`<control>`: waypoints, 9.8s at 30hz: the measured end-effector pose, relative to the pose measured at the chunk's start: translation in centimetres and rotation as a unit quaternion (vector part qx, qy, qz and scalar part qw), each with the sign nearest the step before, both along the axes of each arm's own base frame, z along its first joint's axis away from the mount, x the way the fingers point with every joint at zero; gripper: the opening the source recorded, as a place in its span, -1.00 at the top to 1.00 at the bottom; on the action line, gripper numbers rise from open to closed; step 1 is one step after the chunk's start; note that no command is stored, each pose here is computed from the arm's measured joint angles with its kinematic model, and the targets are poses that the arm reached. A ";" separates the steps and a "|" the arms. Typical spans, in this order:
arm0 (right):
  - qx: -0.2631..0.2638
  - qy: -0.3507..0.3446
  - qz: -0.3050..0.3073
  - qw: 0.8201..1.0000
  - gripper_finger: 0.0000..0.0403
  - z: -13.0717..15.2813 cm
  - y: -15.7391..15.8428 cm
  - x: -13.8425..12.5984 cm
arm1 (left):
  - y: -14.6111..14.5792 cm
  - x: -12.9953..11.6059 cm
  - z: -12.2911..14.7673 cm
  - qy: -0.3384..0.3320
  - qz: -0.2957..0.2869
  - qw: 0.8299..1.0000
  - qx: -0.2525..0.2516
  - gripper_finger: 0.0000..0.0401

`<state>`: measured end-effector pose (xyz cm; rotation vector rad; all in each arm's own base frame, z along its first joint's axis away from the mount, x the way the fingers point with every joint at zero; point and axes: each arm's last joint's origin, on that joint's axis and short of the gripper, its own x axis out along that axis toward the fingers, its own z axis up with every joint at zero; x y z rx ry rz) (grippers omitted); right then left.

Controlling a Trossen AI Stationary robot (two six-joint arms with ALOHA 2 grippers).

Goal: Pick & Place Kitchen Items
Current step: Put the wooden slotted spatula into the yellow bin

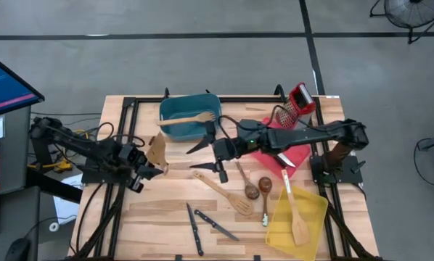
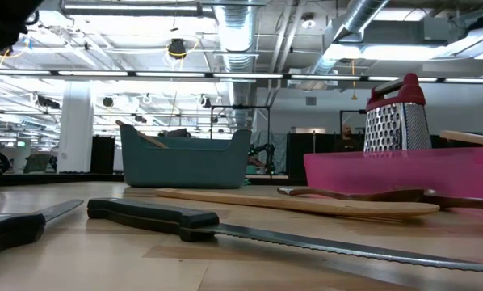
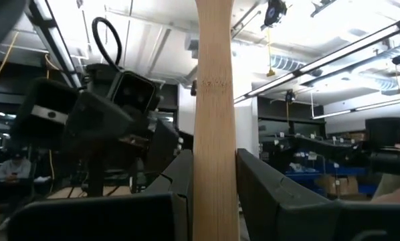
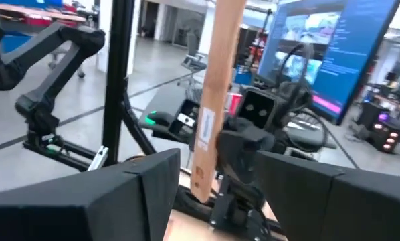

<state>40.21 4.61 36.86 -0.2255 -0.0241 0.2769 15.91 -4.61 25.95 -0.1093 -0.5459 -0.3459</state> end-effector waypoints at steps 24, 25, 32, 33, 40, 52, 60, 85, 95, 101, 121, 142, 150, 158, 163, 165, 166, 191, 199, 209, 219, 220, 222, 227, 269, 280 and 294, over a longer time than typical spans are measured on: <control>0.018 -0.046 0.050 0.997 -0.02 1.2 -0.4 2.4 | 0.3 0.9 -0.2 0.015 -0.004 1.000 0.000 0.69; 0.021 -0.043 0.050 0.998 -0.02 1.0 -0.5 2.6 | 0.4 0.9 -0.2 0.015 -0.002 1.000 0.000 0.69; 0.035 -0.039 0.068 0.996 -0.02 0.3 -0.7 3.1 | 0.7 3.1 0.2 0.031 -0.006 0.999 0.019 0.69; 0.035 -0.038 0.069 0.996 -0.02 0.3 -0.7 3.1 | 0.8 3.5 0.3 0.035 -0.011 0.999 0.022 0.69; 0.048 -0.029 0.099 0.993 -0.02 0.4 -0.5 3.0 | 1.4 5.4 0.4 0.055 -0.035 0.998 0.024 0.69; 0.045 -0.004 0.100 0.994 0.53 -0.1 -0.4 3.0 | 1.9 5.6 0.5 0.056 -0.035 0.998 0.016 0.69; 0.045 -0.004 0.093 0.995 0.84 -0.1 -0.6 3.0 | 1.9 5.6 0.5 0.056 -0.033 0.998 0.014 0.70; -0.053 0.161 -0.079 0.982 0.84 3.2 -0.6 -4.7 | 3.2 6.6 -1.8 0.181 0.146 0.972 -0.026 -0.11; -0.294 0.164 -0.179 0.925 0.84 2.8 1.3 -5.4 | 4.9 6.4 -1.0 0.162 0.089 0.956 -0.227 -0.13; -0.336 0.199 -0.186 0.902 0.84 2.0 2.4 -5.8 | 5.8 6.1 -0.3 0.123 0.065 0.946 -0.292 -0.13; -0.372 0.120 -0.179 0.903 0.84 3.5 4.9 -5.9 | 7.7 5.9 -0.1 0.140 -0.044 0.896 -0.420 -0.13; -0.370 0.046 -0.128 0.919 0.84 4.3 3.2 -4.5 | 7.8 5.8 0.1 0.130 -0.064 0.877 -0.458 -0.13; -0.373 0.055 -0.137 0.916 0.84 4.0 2.0 -4.0 | 7.8 5.8 0.1 0.126 -0.064 0.870 -0.472 -0.13; -0.372 0.056 -0.133 0.917 0.84 3.9 2.1 -4.0 | 7.6 5.8 0.1 0.126 -0.082 0.853 -0.500 -0.13; -0.368 0.056 -0.134 0.918 0.84 3.9 2.1 -4.0 | 7.0 6.0 0.2 0.125 -0.091 0.842 -0.517 -0.13; -0.368 0.057 -0.135 0.918 0.84 3.9 2.0 -3.9 | 6.7 6.2 0.3 0.127 -0.095 0.840 -0.519 -0.13; -0.368 0.056 -0.135 0.918 0.84 3.9 2.0 -3.9 | 6.6 6.4 0.6 0.126 -0.100 0.840 -0.518 -0.13; -0.400 0.111 -0.135 0.900 0.84 2.9 1.6 -4.2 | 6.5 10.5 -0.3 0.161 -0.127 0.777 -0.595 -0.13; -0.399 0.111 -0.128 0.901 0.84 2.8 2.0 -4.3 | 6.5 11.1 1.4 0.142 -0.146 0.782 -0.590 -0.13; -0.400 0.117 -0.128 0.900 0.84 2.7 2.0 -4.3 | 6.0 11.3 1.7 0.156 -0.165 0.782 -0.581 -0.13; -0.412 0.122 -0.138 0.892 0.84 2.7 1.9 -4.3 | 5.7 11.5 1.3 0.172 -0.153 0.768 -0.597 -0.13; -0.412 0.122 -0.137 0.892 0.84 2.7 1.9 -4.3 | 5.7 11.5 1.3 0.169 -0.152 0.768 -0.599 -0.13; -0.412 0.122 -0.137 0.893 0.84 2.6 1.9 -4.3 | 5.8 11.5 1.3 0.164 -0.147 0.768 -0.601 -0.13; -0.420 0.139 -0.127 0.888 0.84 1.4 2.1 -3.5 | 5.8 11.5 1.2 0.167 -0.143 0.766 -0.603 -0.13; -0.397 0.127 -0.140 0.898 0.64 0.2 2.5 -1.7 | 5.7 11.5 1.3 0.160 -0.123 0.795 -0.572 0.79; -0.396 0.126 -0.141 0.899 0.59 0.2 2.5 -1.6 | 5.7 11.4 1.4 0.157 -0.122 0.798 -0.570 0.87; -0.393 0.129 -0.162 0.896 0.16 0.2 2.3 -1.6 | 5.8 11.4 1.5 0.150 -0.116 0.808 -0.558 0.90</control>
